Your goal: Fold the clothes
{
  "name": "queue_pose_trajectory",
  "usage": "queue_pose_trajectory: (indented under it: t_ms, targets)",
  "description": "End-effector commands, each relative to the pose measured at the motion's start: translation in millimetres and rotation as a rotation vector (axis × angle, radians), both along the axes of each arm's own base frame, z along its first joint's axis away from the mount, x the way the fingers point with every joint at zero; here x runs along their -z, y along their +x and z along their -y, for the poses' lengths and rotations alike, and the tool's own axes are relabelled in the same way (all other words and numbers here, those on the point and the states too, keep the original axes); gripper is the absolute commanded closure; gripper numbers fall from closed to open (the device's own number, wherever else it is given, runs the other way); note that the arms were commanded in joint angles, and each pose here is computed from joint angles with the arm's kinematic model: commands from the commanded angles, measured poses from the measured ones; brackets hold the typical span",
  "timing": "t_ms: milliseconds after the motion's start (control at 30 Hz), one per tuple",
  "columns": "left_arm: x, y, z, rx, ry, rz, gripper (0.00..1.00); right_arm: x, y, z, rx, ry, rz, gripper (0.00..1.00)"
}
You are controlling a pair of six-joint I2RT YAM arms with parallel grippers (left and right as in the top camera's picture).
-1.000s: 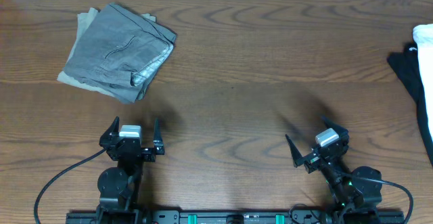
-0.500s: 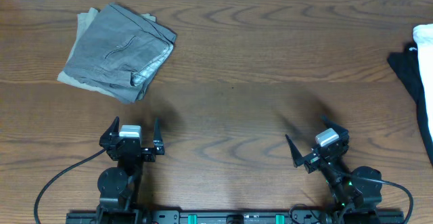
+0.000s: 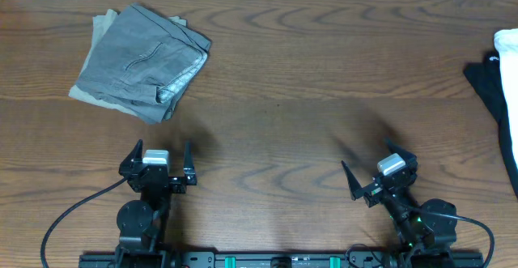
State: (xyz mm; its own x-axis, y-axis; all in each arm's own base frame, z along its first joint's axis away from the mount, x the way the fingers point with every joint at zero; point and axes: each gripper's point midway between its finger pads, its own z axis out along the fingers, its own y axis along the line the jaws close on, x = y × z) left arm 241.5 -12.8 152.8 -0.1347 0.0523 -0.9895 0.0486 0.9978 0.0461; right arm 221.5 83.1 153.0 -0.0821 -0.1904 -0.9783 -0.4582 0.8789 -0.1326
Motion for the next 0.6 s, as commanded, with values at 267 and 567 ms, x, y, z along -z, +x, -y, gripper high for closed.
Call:
queue_pose_trajectory:
  t_ms: [267,567]
  targets:
    - [14,0,7,0.029,-0.097,-0.033,0.02,1,1,3,0.013,0.008,-0.003,0.01]
    - [17,-2,33,0.161,-0.195,-0.066,0.02,-21,-5,-13,-0.083,0.060,0.069,0.01]
